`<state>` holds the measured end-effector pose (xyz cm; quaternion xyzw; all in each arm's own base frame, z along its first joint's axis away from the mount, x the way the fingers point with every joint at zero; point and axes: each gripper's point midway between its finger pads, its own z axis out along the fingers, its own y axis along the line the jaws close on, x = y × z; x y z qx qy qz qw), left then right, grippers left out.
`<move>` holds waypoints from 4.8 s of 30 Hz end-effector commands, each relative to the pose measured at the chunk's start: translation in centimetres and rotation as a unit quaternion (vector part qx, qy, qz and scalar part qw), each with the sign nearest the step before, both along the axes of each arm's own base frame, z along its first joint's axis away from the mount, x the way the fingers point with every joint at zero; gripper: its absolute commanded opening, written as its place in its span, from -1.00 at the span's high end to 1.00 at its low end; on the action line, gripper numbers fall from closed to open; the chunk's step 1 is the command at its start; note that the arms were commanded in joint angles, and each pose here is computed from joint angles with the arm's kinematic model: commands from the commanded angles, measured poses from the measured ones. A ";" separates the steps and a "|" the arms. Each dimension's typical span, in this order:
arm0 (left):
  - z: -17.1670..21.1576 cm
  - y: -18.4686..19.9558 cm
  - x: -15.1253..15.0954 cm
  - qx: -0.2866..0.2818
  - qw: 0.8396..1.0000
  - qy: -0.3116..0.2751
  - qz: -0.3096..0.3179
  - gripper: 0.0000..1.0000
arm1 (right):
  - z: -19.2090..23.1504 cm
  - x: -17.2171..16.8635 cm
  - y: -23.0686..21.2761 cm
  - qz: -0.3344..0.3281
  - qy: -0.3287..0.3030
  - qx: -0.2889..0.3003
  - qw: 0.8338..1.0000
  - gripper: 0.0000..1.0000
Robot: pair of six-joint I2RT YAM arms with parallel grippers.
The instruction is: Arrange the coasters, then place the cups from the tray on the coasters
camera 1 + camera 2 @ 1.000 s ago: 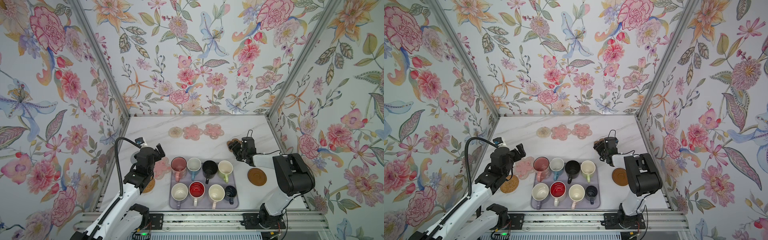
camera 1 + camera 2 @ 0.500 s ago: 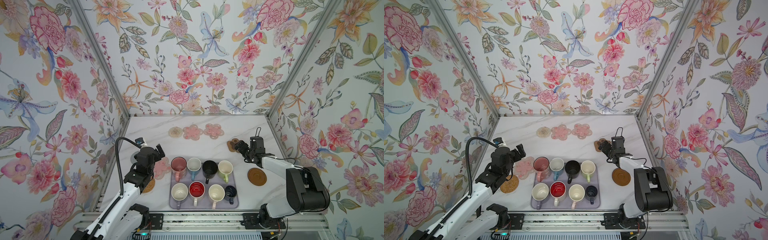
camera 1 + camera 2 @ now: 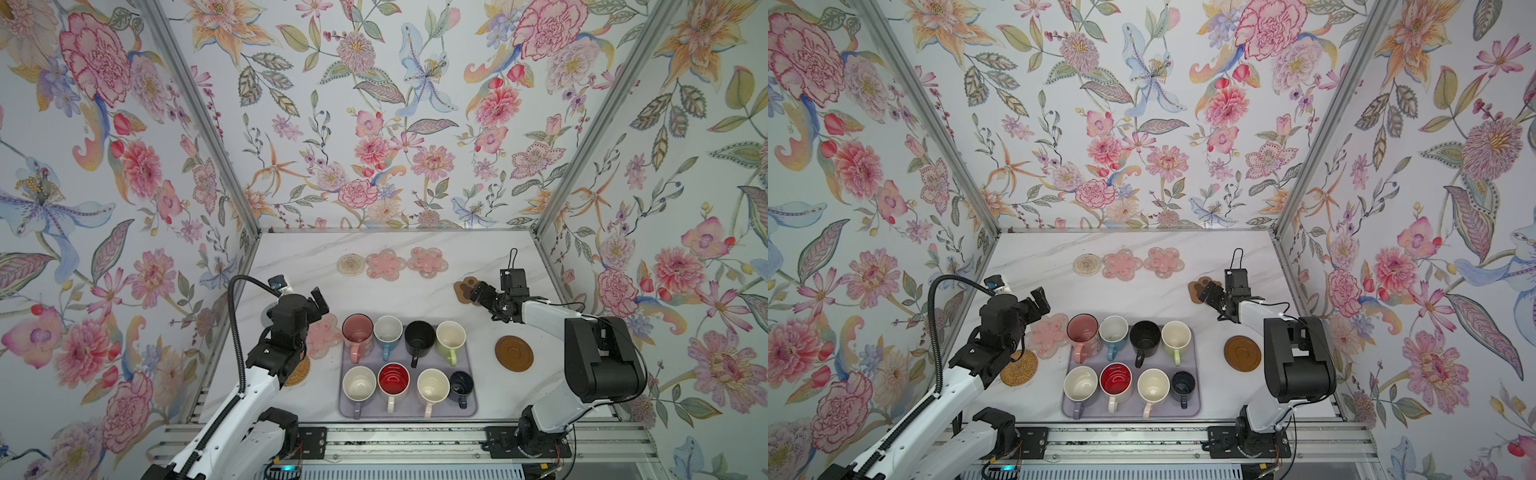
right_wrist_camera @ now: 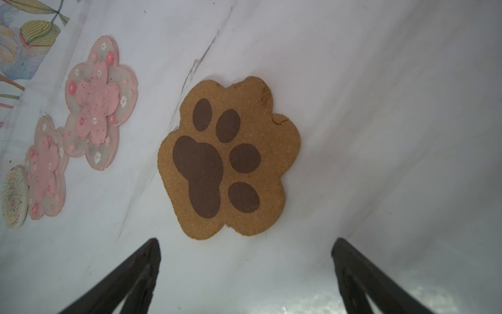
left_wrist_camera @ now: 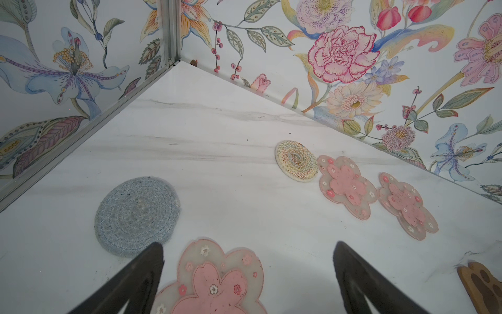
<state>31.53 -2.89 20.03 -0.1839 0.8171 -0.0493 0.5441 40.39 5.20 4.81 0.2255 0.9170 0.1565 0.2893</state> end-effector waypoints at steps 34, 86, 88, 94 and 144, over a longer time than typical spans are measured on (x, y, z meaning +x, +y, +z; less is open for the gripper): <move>0.9 0.4 0.0 -0.009 1.000 -0.006 0.004 -0.98 | -0.6 9.7 3.9 0.116 0.024 -0.092 0.989 -0.99; 0.1 1.2 -0.8 0.000 1.000 -0.003 0.013 -0.98 | -3.3 2.1 1.9 0.095 0.090 -0.228 0.965 -0.99; 0.1 1.2 -0.8 0.000 1.000 -0.003 0.013 -0.98 | -3.4 2.3 1.6 0.093 0.090 -0.227 0.965 -0.99; 0.1 1.3 -0.8 0.000 1.000 -0.001 0.014 -0.98 | -3.2 3.4 1.0 0.090 0.086 -0.218 0.968 -0.98; 0.2 1.6 -1.0 -0.008 1.000 -0.001 0.019 -0.98 | -3.9 6.7 4.8 0.062 0.068 -0.206 0.974 -0.98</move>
